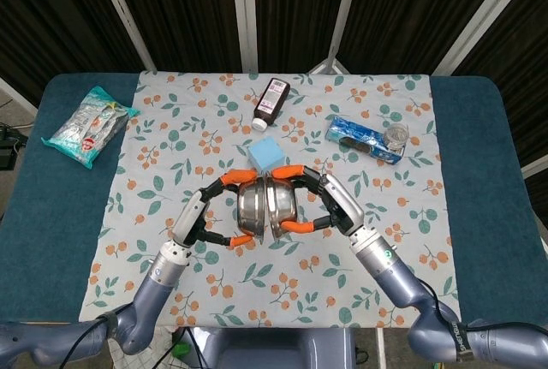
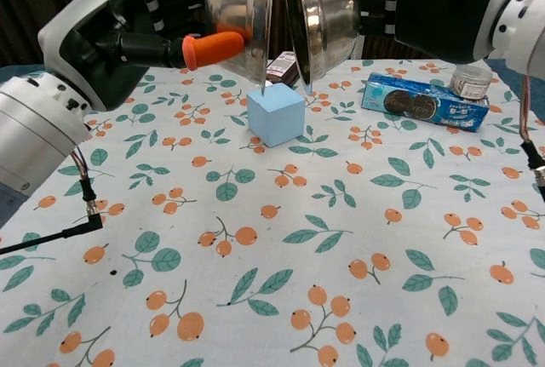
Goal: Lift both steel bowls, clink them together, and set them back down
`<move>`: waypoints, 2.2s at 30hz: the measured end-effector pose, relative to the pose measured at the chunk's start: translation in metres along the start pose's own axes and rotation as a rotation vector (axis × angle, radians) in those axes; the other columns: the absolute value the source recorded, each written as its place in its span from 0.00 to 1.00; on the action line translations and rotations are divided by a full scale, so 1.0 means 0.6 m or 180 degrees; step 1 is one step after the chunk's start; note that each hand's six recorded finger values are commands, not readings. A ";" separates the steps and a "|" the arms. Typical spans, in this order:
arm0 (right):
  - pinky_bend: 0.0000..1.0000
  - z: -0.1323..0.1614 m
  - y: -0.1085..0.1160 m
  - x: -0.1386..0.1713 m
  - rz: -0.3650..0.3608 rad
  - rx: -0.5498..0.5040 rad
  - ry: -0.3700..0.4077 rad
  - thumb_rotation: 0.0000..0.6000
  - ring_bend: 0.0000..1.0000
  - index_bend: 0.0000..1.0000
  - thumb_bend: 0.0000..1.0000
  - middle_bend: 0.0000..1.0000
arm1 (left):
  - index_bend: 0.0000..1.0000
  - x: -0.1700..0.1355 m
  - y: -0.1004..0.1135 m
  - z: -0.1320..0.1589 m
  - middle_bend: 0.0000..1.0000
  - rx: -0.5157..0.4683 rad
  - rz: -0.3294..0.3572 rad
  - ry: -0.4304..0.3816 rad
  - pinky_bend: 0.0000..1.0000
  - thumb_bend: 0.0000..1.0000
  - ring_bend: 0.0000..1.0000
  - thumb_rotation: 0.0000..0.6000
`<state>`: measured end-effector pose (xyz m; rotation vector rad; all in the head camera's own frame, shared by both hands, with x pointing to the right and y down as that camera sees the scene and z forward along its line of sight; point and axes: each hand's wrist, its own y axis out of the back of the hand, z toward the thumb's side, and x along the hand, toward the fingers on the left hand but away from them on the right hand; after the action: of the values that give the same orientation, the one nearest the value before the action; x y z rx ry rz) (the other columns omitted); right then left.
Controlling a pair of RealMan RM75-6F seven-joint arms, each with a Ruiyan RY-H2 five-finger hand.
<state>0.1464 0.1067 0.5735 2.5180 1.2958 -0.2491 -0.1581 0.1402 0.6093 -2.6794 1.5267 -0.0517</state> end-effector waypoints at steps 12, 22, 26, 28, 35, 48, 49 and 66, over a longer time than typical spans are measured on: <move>0.50 0.004 -0.054 0.000 0.0241 0.0001 -0.0012 1.00 0.46 0.50 0.16 0.33 | 0.37 0.008 -0.058 -0.010 0.22 -0.0064 -0.0144 -0.0064 0.37 0.04 0.22 1.00; 0.50 0.011 -0.002 0.009 -0.0002 0.0030 -0.0003 1.00 0.46 0.50 0.16 0.33 | 0.37 0.000 -0.019 0.011 0.22 0.0065 -0.0011 -0.0239 0.37 0.04 0.22 1.00; 0.50 0.011 0.012 0.013 -0.0046 -0.0003 -0.0010 1.00 0.46 0.50 0.16 0.33 | 0.37 -0.008 -0.004 0.012 0.22 0.0070 0.0024 -0.0222 0.37 0.04 0.22 1.00; 0.50 0.010 0.013 0.014 -0.0028 0.0021 -0.0020 1.00 0.46 0.50 0.16 0.33 | 0.37 -0.011 -0.004 0.010 0.22 0.0073 0.0016 -0.0203 0.37 0.04 0.22 1.00; 0.50 0.006 0.004 0.014 0.0036 0.0072 -0.0050 1.00 0.46 0.50 0.16 0.33 | 0.37 -0.011 -0.022 -0.004 0.22 0.0058 -0.0066 -0.0132 0.37 0.04 0.22 1.00; 0.50 0.004 -0.031 0.011 0.0189 0.0063 -0.0090 1.00 0.46 0.50 0.16 0.33 | 0.37 -0.003 -0.079 -0.007 0.22 0.0000 -0.0219 -0.0171 0.37 0.04 0.22 1.00; 0.50 0.004 -0.031 0.011 0.0183 0.0055 -0.0088 1.00 0.46 0.50 0.16 0.33 | 0.37 -0.002 -0.079 -0.008 0.22 0.0011 -0.0223 -0.0173 0.37 0.04 0.22 1.00; 0.50 0.010 0.005 0.019 0.0099 0.0087 -0.0094 1.00 0.46 0.50 0.16 0.33 | 0.37 -0.009 -0.035 0.003 0.22 0.0183 -0.0118 -0.0282 0.37 0.04 0.22 1.00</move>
<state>0.1552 0.1121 0.5651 2.5455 1.2492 -0.2979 -0.1425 0.1553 0.6088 -2.6282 1.4283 0.0207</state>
